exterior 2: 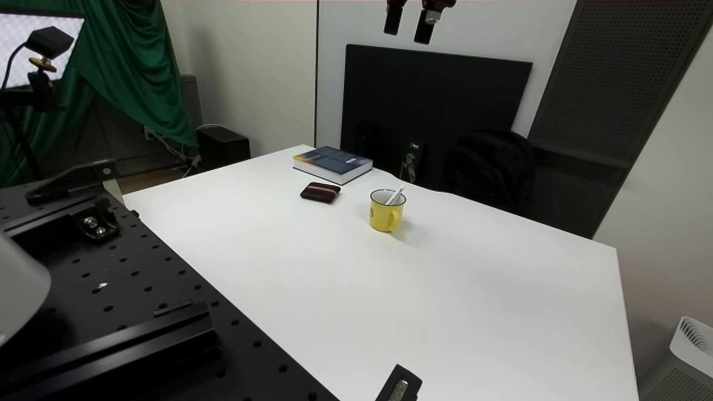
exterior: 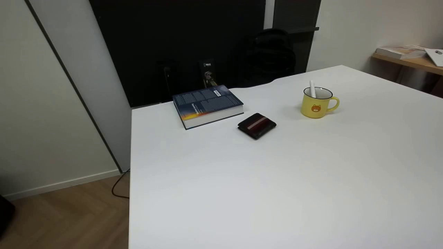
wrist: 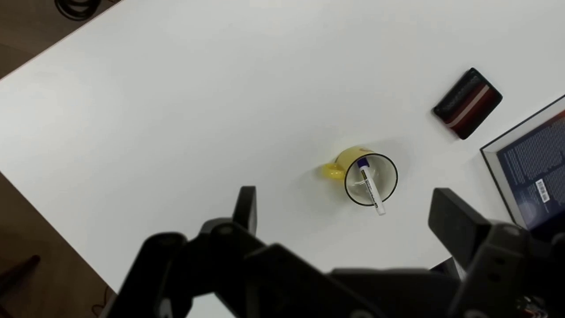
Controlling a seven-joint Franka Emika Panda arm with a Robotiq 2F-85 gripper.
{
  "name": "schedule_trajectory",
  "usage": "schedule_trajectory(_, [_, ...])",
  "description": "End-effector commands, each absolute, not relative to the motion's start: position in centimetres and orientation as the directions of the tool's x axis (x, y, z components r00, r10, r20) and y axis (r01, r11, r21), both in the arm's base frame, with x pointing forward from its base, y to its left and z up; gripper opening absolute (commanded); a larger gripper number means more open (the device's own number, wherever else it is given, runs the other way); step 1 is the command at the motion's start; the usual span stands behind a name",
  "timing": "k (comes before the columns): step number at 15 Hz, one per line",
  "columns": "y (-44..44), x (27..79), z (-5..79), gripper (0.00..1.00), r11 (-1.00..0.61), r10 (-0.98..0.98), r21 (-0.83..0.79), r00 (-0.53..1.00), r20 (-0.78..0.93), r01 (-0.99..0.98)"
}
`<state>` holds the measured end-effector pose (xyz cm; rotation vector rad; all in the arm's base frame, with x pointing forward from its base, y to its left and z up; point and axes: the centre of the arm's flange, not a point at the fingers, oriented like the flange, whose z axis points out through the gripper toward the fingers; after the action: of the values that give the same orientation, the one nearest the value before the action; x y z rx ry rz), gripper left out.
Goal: Remove the marker from the yellow cup.
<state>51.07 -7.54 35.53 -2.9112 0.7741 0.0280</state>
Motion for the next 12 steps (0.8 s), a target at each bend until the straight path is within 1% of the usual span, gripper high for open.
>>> schedule_trajectory(1, [-6.7, 52.5, 33.4, 1.00, -0.860, -0.491, -0.134, 0.870, -0.047, -0.492])
schedule_trajectory(9, [-4.8, 56.6, 27.9, 1.00, -0.874, -0.473, -0.141, 0.881, 0.023, -0.466])
schedule_trajectory(12, [-4.4, 58.7, 26.1, 1.00, -0.872, -0.474, -0.145, 0.881, 0.004, -0.468])
